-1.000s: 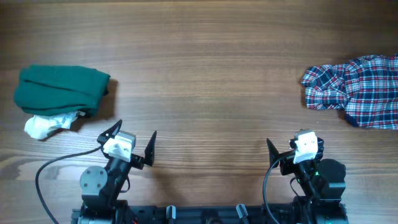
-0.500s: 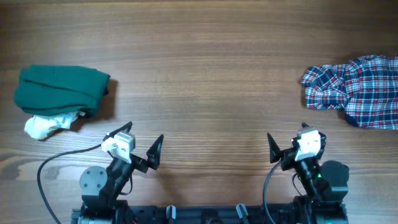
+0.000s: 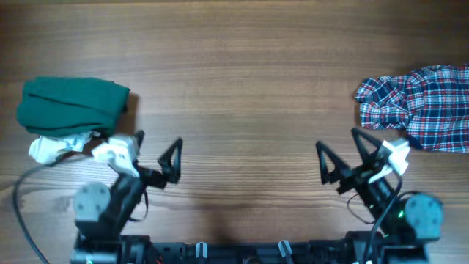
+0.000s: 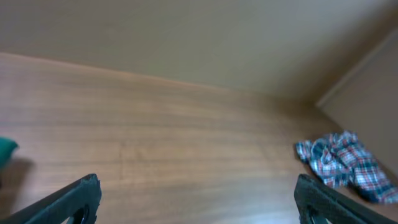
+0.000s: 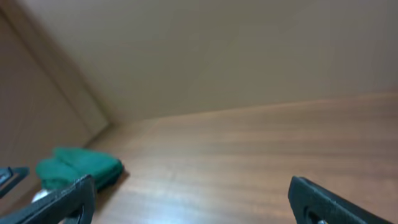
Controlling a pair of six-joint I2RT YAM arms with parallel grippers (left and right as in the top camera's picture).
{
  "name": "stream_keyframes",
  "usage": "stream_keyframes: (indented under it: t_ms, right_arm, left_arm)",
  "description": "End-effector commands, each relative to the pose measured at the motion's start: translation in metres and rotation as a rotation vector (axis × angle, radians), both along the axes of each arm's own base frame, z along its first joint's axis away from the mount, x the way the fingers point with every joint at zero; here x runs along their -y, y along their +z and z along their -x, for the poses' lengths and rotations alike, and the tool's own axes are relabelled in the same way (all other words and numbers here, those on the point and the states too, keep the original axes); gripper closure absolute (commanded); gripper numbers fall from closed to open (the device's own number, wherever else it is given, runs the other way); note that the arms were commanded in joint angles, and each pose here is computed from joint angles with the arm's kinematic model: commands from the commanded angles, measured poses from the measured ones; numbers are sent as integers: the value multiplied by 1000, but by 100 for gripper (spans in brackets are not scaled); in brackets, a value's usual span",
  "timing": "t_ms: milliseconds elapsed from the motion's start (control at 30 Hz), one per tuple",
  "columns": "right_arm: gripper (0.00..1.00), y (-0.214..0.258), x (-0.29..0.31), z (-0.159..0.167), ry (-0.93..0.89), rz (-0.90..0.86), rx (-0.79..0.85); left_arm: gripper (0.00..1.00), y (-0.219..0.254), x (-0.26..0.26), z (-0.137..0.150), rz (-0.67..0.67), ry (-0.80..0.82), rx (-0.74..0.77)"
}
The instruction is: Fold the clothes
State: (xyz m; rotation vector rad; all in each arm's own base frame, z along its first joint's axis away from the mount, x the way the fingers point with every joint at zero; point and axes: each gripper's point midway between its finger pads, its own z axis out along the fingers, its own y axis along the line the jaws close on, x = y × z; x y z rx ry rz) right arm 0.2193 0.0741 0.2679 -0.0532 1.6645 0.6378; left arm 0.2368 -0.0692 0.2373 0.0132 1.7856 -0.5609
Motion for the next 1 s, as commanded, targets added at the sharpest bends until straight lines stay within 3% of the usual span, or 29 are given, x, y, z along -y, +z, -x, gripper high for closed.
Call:
stream_keyframes:
  t_ms: [0, 100, 233, 333, 400, 500, 600, 800, 967]
  right_arm:
    - [1, 11, 9, -26, -52, 2, -163]
    - [1, 14, -5, -47, 52, 50, -312]
    - [1, 16, -58, -51, 439, -88, -454]
    - [1, -3, -56, -70, 433, -102, -527]
    - [0, -28, -37, -92, 276, -101, -688]
    - [1, -52, 15, -122, -50, 48, -842]
    - [1, -47, 81, -148, -403, 190, -947]
    - [0, -53, 170, -184, -650, 190, -1036]
    - [1, -98, 252, -168, -857, 32, -1172]
  left_arm:
    - [0, 21, -4, -30, -3, 41, -159]
    - [0, 25, 1, -55, -13, 23, -357]
    - [0, 11, 26, -79, 45, -106, -567]
    - [0, -10, 35, -86, 71, -151, -648]
    - [0, -25, 36, -86, 74, -155, -705]
    - [0, -29, 36, -89, 49, -170, -702]
    - [0, -25, 36, -91, 49, -170, -686]
    - [0, -29, 36, -85, 53, -170, -719]
    - [0, -36, 36, -75, 54, -168, -775]
